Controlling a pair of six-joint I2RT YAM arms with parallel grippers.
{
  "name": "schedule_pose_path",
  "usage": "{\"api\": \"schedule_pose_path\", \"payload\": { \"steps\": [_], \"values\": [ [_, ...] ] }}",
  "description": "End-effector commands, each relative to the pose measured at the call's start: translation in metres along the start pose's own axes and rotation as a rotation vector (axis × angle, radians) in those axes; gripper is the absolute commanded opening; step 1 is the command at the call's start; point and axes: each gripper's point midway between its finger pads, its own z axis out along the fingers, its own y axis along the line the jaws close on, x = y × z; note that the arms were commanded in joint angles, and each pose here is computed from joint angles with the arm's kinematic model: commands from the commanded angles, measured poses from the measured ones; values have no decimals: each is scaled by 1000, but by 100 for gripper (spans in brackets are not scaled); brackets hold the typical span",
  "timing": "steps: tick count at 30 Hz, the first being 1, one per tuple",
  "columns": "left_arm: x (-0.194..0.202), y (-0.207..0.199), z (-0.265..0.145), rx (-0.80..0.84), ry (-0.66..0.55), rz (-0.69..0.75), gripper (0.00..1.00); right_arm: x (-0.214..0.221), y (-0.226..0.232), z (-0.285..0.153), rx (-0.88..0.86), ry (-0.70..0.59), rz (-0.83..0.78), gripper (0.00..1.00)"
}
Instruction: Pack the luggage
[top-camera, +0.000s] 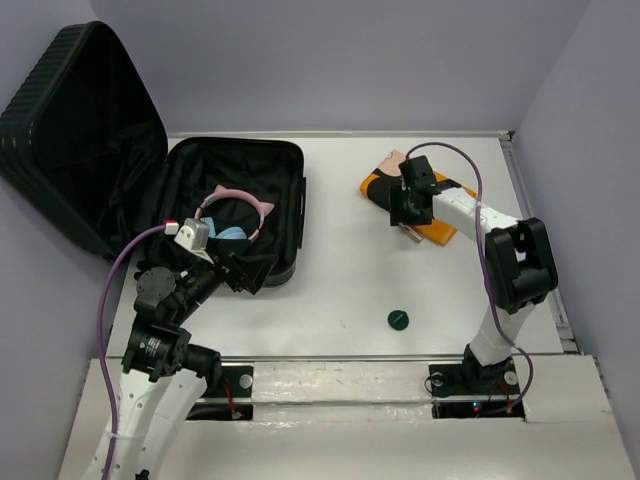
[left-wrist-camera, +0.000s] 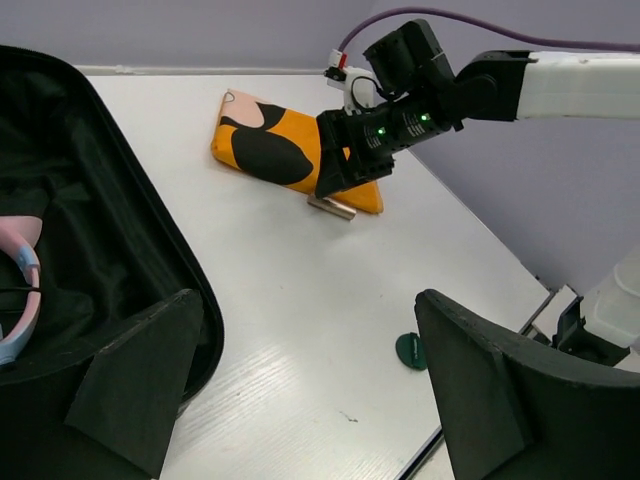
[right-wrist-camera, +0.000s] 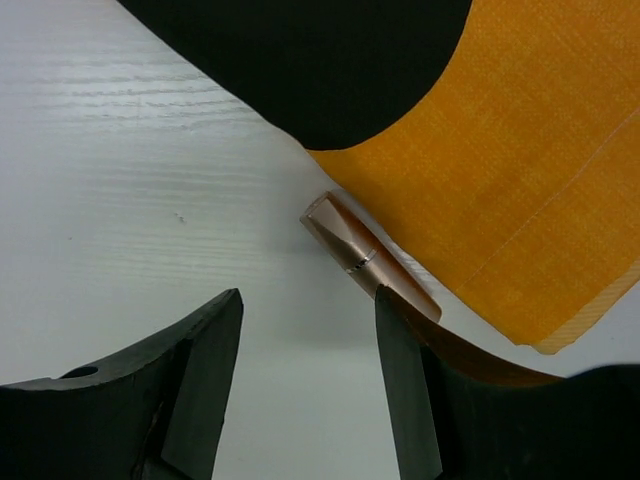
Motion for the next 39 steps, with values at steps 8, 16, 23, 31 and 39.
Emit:
{"api": "schedule_pose_path", "payload": {
  "steps": [8,16,23,31,39],
  "values": [
    [-7,-13,0,69,-23,27,99,17,-16,26,55,123,-60,60],
    [-9,-11,-1,58,-33,27,99,41,0,41,-36,187,-43,32],
    [-10,-9,-1,44,-38,25,99,11,65,-15,-198,9,-39,7],
    [-11,-5,-1,27,-45,25,99,-68,266,-111,-670,-203,-98,7],
    [-14,-4,-3,13,-56,27,99,-120,289,-137,-719,-300,-1,95]
  ]
}}
